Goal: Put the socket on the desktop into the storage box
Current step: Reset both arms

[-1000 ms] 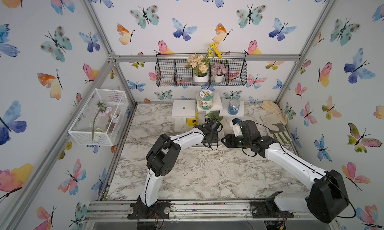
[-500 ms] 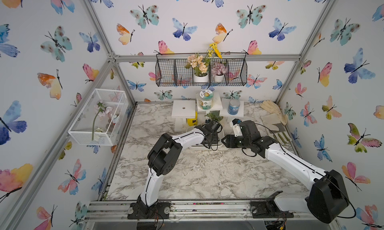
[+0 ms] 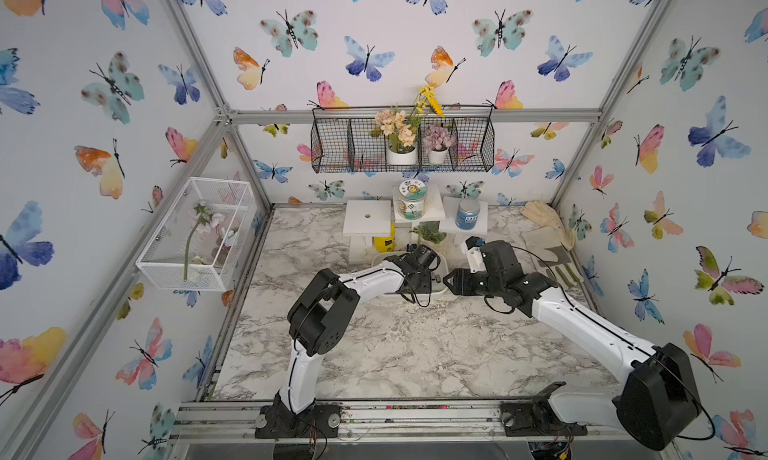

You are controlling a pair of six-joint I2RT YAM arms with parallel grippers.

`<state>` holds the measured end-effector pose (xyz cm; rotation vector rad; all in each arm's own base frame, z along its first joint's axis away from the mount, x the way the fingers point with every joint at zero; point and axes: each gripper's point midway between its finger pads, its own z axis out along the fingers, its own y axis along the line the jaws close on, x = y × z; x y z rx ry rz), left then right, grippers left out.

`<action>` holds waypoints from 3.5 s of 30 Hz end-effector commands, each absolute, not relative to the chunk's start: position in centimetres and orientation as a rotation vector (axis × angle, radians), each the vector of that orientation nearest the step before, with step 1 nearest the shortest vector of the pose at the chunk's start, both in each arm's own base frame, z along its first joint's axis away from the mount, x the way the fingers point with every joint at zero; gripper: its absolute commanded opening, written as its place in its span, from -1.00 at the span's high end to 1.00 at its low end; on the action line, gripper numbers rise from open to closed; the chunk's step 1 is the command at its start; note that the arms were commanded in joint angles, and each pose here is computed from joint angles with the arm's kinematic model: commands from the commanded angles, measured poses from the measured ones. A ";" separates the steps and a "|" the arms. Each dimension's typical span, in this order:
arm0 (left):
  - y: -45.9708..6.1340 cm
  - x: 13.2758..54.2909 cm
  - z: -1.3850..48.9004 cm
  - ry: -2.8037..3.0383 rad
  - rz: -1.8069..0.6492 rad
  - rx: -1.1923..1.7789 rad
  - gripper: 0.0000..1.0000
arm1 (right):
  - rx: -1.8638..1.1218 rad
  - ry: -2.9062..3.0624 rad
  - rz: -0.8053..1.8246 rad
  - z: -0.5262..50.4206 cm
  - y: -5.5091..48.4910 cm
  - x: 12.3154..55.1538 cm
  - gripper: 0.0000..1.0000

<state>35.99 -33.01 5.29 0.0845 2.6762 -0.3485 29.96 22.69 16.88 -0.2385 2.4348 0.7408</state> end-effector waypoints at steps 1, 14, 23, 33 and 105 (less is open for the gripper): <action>-32.2 35.5 8.5 2.617 -0.370 0.057 -0.36 | -0.231 2.429 0.750 16.9 22.6 30.1 -0.10; -28.5 33.7 11.9 2.532 -0.343 -0.007 -0.47 | -0.267 2.423 0.742 17.1 23.6 31.6 -0.12; -26.1 32.8 13.1 2.495 -0.319 -0.050 -0.62 | -0.274 2.416 0.717 17.3 23.7 32.2 -0.18; -21.5 33.0 15.3 2.423 -0.279 -0.142 -0.97 | -0.239 2.397 0.633 18.0 22.9 34.0 -0.96; 1.0 36.1 11.8 1.768 0.068 -0.143 -0.98 | 0.061 1.755 -0.144 10.6 0.3 37.5 -0.96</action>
